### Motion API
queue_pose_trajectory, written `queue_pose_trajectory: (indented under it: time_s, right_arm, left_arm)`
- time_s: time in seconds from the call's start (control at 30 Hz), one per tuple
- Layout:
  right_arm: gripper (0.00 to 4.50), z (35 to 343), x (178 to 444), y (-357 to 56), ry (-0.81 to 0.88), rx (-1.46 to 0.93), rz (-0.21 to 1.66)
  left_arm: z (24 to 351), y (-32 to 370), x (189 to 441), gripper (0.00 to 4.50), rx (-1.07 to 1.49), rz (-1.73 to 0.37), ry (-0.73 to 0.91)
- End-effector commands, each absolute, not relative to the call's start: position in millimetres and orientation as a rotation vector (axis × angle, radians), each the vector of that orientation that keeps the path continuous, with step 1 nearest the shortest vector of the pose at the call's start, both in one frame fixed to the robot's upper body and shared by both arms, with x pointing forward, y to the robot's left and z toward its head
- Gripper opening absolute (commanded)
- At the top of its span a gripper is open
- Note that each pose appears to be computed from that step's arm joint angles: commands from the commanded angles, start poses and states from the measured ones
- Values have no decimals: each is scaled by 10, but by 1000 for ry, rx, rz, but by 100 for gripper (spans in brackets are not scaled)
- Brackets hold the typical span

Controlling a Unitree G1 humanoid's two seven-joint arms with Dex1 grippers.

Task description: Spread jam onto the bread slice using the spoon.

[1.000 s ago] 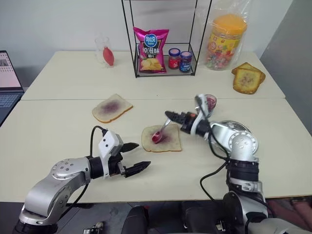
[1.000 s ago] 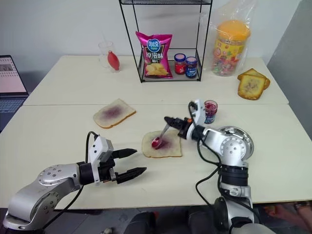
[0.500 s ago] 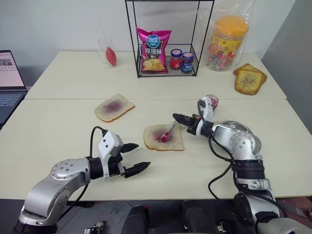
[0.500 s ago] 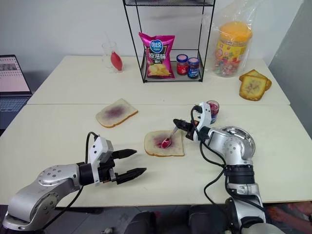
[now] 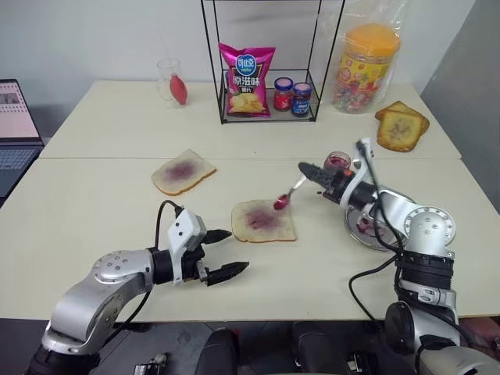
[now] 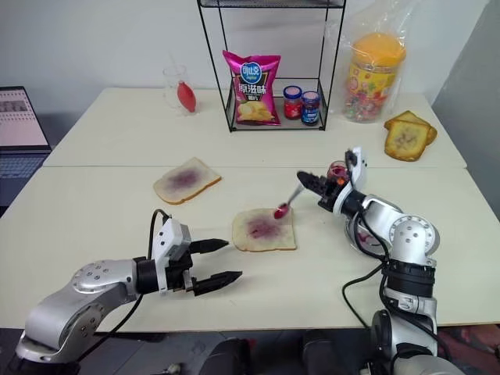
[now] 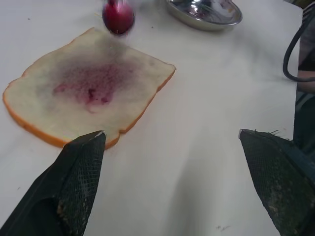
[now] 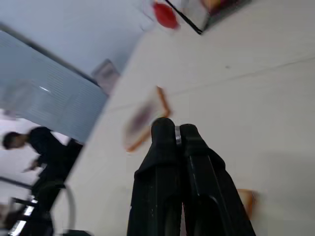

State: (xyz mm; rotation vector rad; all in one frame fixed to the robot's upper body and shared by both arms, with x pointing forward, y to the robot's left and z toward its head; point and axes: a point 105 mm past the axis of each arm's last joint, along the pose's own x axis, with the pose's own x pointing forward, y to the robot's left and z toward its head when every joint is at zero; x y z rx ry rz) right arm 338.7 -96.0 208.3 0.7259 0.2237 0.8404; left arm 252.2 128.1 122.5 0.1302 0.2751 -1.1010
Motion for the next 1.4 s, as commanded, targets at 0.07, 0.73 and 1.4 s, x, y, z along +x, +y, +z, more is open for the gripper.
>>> queue_pose_trajectory:
  time_s: [0.07, 0.73, 1.4]
  right_arm:
    - [2, 2448, 3023, -1209, 55, 692, 814]
    - [2, 1516, 3085, -2901, 55, 660, -31]
    - [396, 1342, 3146, -3068, 74, 713, 13]
  left_arm:
    - [1477, 1017, 2584, 450, 179, -1256, 164]
    - [1655, 79, 2870, 450, 350, -1597, 33]
    - [1629, 181, 2857, 450, 338, -1519, 41]
